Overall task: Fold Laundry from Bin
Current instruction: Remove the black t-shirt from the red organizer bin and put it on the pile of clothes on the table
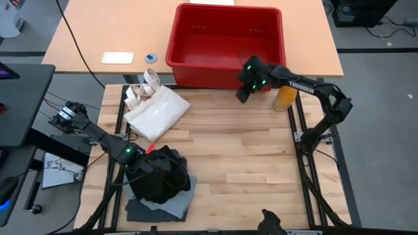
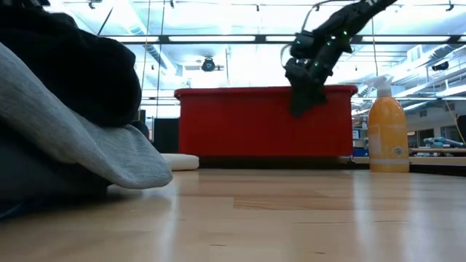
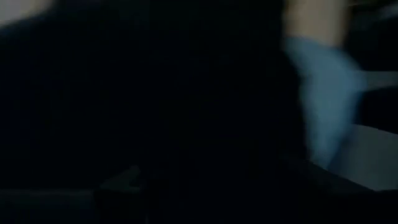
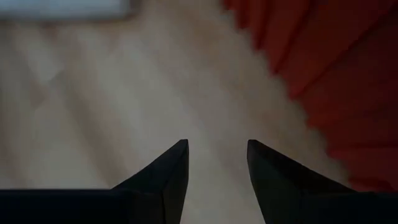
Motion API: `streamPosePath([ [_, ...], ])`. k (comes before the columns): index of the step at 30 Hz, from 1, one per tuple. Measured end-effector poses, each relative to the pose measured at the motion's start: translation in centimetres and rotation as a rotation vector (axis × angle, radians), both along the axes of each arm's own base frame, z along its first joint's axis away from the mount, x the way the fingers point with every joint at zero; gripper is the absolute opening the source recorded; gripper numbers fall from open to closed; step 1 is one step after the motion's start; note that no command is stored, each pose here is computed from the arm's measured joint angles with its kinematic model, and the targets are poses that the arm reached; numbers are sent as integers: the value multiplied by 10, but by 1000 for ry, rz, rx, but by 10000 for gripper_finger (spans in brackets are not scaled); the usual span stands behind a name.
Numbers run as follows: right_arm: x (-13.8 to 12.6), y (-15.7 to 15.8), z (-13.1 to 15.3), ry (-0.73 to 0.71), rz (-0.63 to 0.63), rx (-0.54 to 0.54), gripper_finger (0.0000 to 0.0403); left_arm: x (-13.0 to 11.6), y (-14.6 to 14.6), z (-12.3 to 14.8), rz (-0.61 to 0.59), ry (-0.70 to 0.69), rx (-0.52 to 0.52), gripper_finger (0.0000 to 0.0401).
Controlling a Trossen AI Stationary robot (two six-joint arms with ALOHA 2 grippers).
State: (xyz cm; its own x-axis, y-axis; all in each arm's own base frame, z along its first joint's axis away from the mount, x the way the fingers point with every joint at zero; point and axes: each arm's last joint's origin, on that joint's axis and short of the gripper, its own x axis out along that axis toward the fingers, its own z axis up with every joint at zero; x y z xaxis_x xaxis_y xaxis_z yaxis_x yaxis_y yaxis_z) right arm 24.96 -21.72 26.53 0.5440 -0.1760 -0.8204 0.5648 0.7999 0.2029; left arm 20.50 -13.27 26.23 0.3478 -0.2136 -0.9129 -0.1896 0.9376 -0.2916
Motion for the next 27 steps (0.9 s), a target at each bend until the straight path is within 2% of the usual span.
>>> streamPosePath([
  [4,-1,-5,7,-170,42,111,171,5,-19,9,-113,-105,-167,217],
  [8,10,5,11,-258,83,206,171,3,-33,14,-143,-163,-233,217],
  [13,32,29,15,-303,169,222,171,-3,-41,14,-155,-130,-284,217],
  [16,44,41,19,-341,200,206,171,-7,-38,10,-146,-79,-242,217],
  [21,60,56,25,-396,195,187,171,-15,-27,1,-39,14,-85,217],
  [27,71,72,28,-432,192,224,171,-20,-25,-1,32,19,-10,224],
])
